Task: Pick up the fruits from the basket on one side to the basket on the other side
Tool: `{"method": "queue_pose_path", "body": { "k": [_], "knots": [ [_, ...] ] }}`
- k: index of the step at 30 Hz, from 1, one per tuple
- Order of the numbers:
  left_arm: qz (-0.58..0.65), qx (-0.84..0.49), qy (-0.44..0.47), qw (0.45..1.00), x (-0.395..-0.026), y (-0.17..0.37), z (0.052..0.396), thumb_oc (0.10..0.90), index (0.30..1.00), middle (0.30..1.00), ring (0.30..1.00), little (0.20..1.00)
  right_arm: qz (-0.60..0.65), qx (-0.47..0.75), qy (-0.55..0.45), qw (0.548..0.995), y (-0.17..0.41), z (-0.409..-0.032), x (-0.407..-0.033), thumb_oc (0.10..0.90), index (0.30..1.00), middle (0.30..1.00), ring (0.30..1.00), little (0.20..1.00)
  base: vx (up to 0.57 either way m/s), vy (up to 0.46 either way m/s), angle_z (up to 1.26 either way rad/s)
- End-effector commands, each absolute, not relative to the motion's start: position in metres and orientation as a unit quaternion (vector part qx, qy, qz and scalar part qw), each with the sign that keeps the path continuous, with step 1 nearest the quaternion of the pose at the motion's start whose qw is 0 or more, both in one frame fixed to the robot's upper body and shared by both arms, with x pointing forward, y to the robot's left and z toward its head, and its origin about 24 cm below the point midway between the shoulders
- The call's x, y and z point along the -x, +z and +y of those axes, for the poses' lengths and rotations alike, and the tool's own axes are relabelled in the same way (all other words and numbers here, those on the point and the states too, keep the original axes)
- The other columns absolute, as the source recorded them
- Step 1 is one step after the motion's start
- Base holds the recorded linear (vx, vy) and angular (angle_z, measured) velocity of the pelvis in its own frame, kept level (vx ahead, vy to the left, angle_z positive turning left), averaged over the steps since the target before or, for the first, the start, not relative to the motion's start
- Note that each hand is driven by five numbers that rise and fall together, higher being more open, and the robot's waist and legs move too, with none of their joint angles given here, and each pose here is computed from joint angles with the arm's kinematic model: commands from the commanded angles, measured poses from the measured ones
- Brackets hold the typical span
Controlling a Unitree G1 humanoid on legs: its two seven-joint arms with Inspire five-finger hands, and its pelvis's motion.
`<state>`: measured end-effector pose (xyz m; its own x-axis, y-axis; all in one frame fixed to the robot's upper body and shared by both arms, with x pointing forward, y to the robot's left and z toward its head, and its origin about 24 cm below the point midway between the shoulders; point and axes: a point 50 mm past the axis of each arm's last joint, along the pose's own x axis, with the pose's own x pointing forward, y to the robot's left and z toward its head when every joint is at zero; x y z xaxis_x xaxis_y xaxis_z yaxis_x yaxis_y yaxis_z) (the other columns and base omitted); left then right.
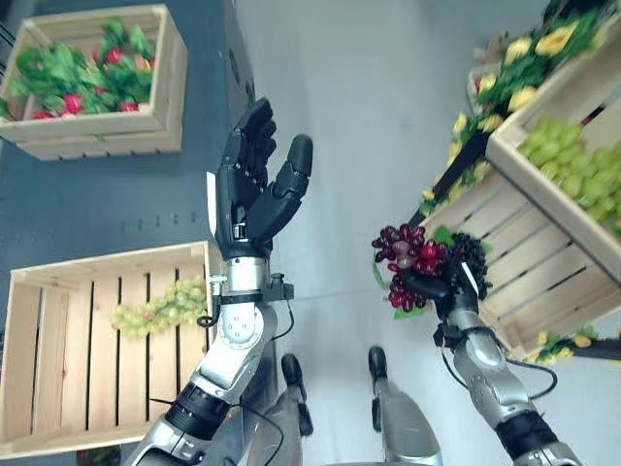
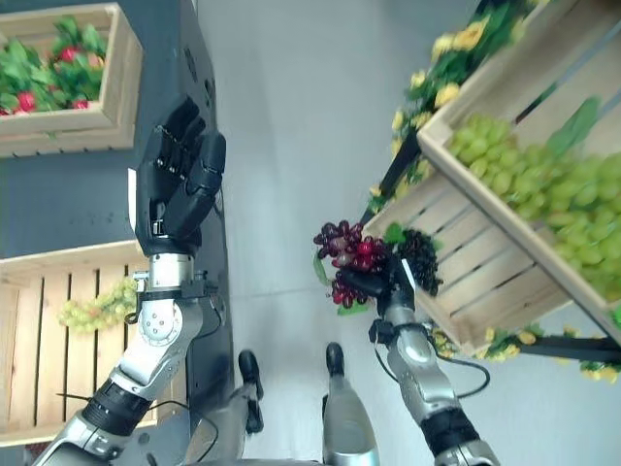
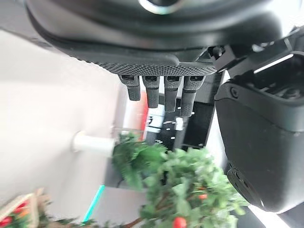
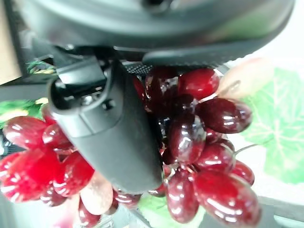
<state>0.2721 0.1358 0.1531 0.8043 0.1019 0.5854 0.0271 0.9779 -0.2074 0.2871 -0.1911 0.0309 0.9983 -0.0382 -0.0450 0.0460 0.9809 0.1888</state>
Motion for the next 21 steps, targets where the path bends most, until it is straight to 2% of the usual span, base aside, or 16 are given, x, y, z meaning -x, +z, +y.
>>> {"method": "queue_pose_path", "body": {
  "k": [1, 12, 21],
  "knots": [
    [-0.439, 0.159, -0.006, 0.884, -0.266, 0.198, 0.123, 0.8, 0.9, 0.9, 0.9, 0.9, -0.161, -0.165, -0.011, 0.973, 0.095, -0.193, -0.304, 0.4, 0.3, 0.3, 0.3, 0.3, -0.09, -0.075, -0.05],
    [-0.465, 0.146, -0.016, 0.873, -0.274, 0.213, 0.112, 0.8, 0.9, 0.9, 0.9, 0.9, -0.21, -0.23, -0.067, 0.948, 0.127, -0.21, -0.331, 0.4, 0.3, 0.3, 0.3, 0.3, -0.07, -0.078, 0.01],
    [-0.46, 0.141, -0.017, 0.876, -0.275, 0.213, 0.117, 0.8, 0.9, 0.9, 0.9, 0.9, -0.255, -0.328, -0.168, 0.894, 0.143, -0.256, -0.332, 0.4, 0.3, 0.3, 0.3, 0.3, 0.0, 0.0, 0.0]
  ]
}}
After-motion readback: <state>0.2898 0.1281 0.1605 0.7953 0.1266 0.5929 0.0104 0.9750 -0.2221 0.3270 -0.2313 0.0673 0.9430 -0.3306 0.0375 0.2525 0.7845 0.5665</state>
